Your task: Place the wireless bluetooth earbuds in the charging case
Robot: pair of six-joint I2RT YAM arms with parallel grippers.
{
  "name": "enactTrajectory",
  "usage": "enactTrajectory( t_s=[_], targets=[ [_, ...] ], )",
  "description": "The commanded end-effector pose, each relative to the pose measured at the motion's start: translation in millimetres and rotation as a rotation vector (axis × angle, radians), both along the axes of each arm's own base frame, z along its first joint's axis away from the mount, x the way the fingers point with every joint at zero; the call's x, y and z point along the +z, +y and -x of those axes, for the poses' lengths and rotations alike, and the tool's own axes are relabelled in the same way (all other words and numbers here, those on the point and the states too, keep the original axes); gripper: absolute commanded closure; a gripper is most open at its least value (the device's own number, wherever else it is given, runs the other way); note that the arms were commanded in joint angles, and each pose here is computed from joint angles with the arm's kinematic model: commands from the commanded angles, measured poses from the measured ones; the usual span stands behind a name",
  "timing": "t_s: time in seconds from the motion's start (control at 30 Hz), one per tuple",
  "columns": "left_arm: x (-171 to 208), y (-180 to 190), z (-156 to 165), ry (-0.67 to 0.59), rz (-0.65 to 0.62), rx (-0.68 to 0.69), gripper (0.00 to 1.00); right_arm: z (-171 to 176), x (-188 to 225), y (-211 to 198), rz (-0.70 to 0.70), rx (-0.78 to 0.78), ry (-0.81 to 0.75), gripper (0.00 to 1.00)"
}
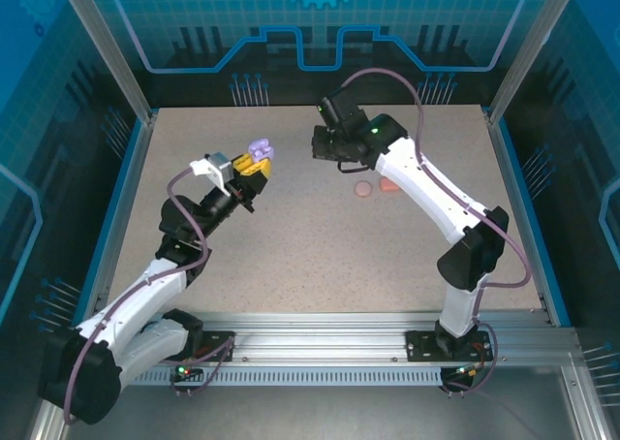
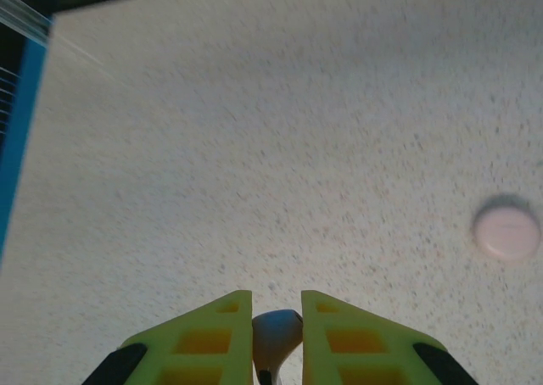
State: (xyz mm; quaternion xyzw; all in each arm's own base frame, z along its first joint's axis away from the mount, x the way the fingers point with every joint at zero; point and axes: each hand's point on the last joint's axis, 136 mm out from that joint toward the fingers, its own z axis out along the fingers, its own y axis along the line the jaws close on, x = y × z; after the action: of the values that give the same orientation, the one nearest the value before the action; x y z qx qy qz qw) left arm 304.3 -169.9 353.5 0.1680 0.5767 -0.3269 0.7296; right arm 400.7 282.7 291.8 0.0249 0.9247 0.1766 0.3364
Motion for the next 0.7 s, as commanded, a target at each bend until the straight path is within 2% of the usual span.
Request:
enactTrajectory(
  t_s=[0.0,0.2,0.67],
  targets=[
    [24,-9,5,-0.1,-0.028,-0.031,1.0,4,57,-4,-0.055,0.047,-0.127,0.83],
    [22,-19,-3,-0.105,-0.056,-0.046,1.0,9,99,-1,-0.111,0.09,-0.219,0.82],
    [19,-49,-15,-0.138,-0.116,-0.099,1.0,40,144,18,-0.174,0.224,-0.369,0.81]
  ],
)
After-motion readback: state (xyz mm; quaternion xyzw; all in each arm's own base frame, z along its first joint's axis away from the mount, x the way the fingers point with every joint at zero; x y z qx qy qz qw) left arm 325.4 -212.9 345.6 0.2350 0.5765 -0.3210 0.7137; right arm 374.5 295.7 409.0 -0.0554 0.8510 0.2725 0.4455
